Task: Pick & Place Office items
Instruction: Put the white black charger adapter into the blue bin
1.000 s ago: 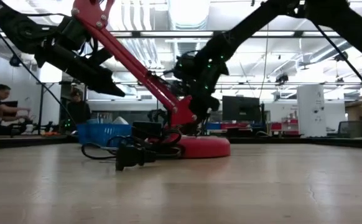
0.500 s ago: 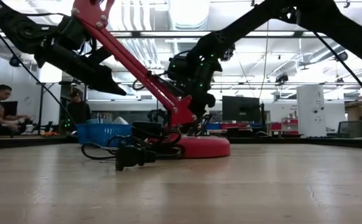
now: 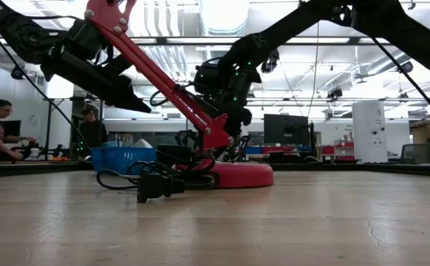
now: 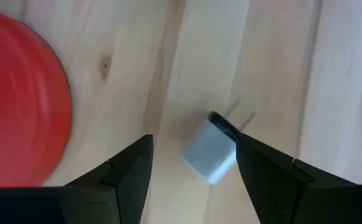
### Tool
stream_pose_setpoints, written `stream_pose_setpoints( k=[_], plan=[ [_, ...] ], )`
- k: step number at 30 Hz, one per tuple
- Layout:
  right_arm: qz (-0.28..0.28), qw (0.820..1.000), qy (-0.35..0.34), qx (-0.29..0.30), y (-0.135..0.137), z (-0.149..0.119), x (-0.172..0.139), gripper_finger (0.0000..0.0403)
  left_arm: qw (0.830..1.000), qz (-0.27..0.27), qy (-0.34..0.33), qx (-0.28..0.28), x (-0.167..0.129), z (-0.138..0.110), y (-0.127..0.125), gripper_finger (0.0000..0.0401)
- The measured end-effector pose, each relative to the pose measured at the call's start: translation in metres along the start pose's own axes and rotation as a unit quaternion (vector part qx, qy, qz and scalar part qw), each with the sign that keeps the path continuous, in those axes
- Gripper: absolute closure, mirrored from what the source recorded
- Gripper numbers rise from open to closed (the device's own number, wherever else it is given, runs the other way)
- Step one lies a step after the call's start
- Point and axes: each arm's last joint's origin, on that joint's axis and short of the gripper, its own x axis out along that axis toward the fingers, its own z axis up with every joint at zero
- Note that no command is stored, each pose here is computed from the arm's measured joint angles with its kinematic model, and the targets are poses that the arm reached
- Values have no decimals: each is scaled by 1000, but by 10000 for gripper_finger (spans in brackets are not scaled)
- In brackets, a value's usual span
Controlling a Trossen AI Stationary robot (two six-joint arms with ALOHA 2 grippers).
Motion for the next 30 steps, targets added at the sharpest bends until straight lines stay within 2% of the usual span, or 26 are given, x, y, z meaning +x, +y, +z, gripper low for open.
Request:
stream_pose_setpoints(
  k=[3,9,15,19,23,30],
  plan=[
    [6,1000,-1,21,2,0,2,179,1000,-1,2,0,0,-1,0,295],
    [6,993,0,122,4,-3,8,179,1000,-3,2,0,0,-1,0,296],
    [13,988,-17,151,5,0,9,179,1000,-4,2,1,0,-1,0,296],
    [12,989,-13,149,6,0,10,179,1000,-4,2,1,0,-1,0,295],
    [17,993,4,113,9,-3,11,179,1000,-4,2,1,0,-1,0,296],
    [-13,997,33,72,15,-6,18,179,1000,-4,2,1,0,-1,0,296]
  ],
)
